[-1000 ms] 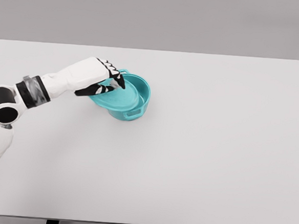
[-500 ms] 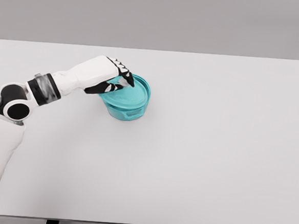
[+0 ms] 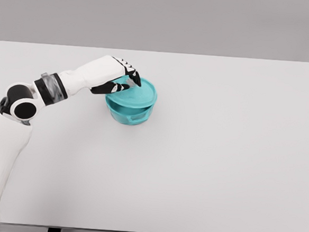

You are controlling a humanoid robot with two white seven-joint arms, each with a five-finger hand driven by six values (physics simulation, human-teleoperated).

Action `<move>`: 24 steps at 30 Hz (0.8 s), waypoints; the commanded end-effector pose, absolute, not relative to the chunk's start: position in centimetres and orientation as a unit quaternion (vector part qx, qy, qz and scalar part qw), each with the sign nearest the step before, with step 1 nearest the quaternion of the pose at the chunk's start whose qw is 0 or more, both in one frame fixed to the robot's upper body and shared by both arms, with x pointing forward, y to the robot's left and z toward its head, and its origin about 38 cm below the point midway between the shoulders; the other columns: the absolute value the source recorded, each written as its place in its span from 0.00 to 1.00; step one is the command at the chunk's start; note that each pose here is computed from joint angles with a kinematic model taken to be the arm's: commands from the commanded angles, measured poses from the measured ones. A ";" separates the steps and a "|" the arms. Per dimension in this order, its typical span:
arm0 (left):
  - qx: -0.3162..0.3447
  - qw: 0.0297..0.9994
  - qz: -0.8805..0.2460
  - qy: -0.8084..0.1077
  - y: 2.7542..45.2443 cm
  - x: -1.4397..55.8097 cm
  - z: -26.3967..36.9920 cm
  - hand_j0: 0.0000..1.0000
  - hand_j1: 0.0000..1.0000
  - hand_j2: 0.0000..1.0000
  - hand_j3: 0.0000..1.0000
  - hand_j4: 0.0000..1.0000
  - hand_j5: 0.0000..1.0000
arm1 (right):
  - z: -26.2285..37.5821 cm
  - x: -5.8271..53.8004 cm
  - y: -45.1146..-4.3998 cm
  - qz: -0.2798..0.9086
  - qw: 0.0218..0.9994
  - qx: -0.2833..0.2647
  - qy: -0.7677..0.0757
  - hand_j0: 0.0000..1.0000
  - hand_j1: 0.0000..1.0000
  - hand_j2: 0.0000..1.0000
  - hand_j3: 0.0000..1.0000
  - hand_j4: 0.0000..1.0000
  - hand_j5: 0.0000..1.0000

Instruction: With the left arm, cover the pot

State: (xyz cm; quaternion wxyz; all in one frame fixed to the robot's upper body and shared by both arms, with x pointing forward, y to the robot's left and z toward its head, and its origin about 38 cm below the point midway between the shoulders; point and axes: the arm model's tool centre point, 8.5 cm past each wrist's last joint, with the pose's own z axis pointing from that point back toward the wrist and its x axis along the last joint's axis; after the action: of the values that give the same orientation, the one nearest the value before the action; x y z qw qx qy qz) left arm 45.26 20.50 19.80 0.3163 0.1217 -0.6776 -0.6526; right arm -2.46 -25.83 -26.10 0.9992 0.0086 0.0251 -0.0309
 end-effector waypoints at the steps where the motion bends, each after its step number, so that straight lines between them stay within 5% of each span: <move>1: 0.120 0.320 -0.651 -0.678 20.5 45.3 19.7 0.54 0.54 0.54 0.54 0.54 0.54 | -26.1 -2.3 -25.8 -0.031 0.999 0.009 0.024 1.00 1.00 1.00 1.00 1.00 1.00; 13: 0.125 0.320 -0.650 -0.678 20.5 45.4 19.8 0.77 0.77 0.77 0.77 0.77 0.77 | -26.1 -2.4 -25.8 -0.031 0.999 0.009 0.025 1.00 1.00 1.00 1.00 1.00 1.00; 19: 0.138 0.310 -0.650 -0.680 21.1 45.6 21.1 0.99 0.99 0.99 0.99 0.99 0.99 | -26.1 -2.5 -25.8 -0.031 0.999 0.009 0.025 1.00 1.00 1.00 1.00 1.00 1.00; 24: 0.191 0.321 -0.638 -0.674 28.3 45.0 24.2 1.00 1.00 1.00 1.00 1.00 1.00 | -26.1 -2.5 -25.8 -0.031 0.999 0.009 0.025 1.00 1.00 1.00 1.00 1.00 1.00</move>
State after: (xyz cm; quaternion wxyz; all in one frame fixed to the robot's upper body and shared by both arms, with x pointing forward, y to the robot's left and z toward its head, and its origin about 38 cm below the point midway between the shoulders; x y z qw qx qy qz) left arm 45.16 25.75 22.42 0.3189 0.1712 -0.6691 -0.6491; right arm -2.46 -25.83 -26.10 0.9992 0.0086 0.0251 -0.0309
